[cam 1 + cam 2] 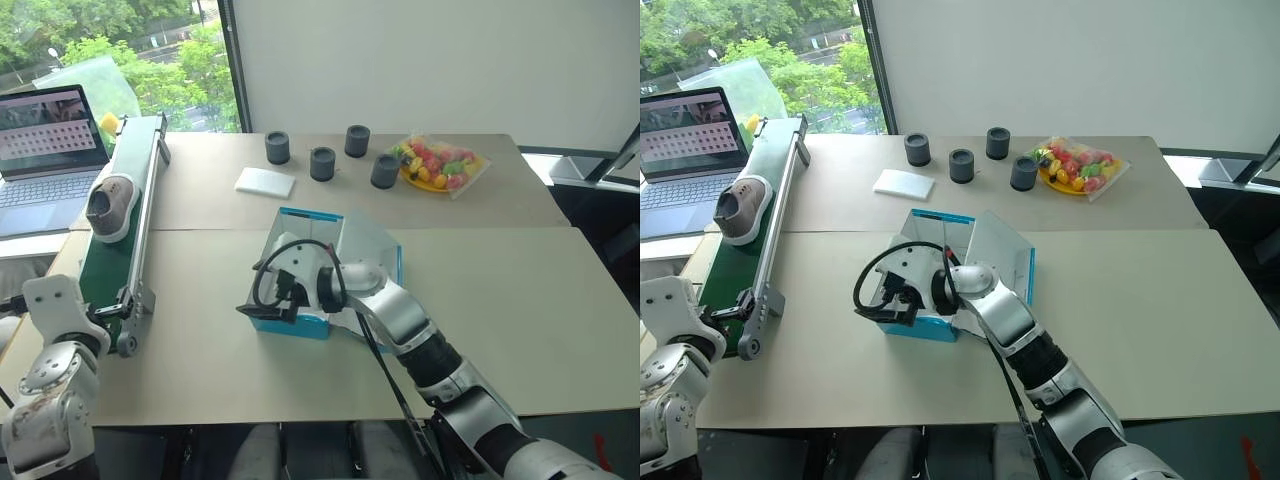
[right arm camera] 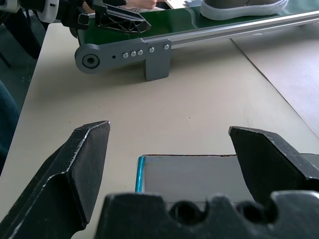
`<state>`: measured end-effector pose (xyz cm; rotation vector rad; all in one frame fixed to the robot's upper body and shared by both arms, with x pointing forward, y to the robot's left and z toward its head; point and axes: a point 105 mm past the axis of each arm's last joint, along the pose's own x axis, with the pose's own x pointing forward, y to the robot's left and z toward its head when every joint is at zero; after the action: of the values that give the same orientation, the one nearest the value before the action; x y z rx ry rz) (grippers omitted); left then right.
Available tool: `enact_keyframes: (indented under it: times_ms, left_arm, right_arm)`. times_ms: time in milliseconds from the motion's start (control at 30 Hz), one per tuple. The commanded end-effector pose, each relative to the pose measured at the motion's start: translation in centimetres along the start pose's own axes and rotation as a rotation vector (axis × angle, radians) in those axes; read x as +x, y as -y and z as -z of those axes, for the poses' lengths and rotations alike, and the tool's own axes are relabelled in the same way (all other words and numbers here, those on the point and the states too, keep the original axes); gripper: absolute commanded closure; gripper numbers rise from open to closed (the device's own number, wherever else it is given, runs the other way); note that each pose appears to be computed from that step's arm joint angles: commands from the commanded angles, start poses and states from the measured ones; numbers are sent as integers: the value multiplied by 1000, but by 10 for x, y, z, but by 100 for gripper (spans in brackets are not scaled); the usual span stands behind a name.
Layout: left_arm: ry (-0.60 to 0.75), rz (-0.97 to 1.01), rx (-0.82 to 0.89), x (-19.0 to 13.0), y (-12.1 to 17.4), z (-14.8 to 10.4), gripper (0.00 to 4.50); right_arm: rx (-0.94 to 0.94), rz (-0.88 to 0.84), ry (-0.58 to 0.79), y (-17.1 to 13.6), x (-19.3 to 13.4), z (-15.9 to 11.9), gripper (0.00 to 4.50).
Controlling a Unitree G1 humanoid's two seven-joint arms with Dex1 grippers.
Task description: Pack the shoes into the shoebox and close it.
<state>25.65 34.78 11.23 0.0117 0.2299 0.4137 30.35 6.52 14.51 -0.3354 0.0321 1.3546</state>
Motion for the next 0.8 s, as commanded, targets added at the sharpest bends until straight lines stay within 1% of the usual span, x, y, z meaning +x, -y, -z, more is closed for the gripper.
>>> enact_keyframes:
  times_ms: [33, 433, 800]
  left_arm:
    - [40, -19, 24, -1, -8, -9, 0]
    - [25, -17, 26, 1, -10, -3, 0]
    - [-1, -39, 9, 2, -14, 2, 0]
  right_arm:
    - [-28, 0, 41, -1, 0, -13, 1]
    - [-33, 12, 38, 0, -1, -14, 1]
    - [-24, 40, 48, 7, -4, -17, 1]
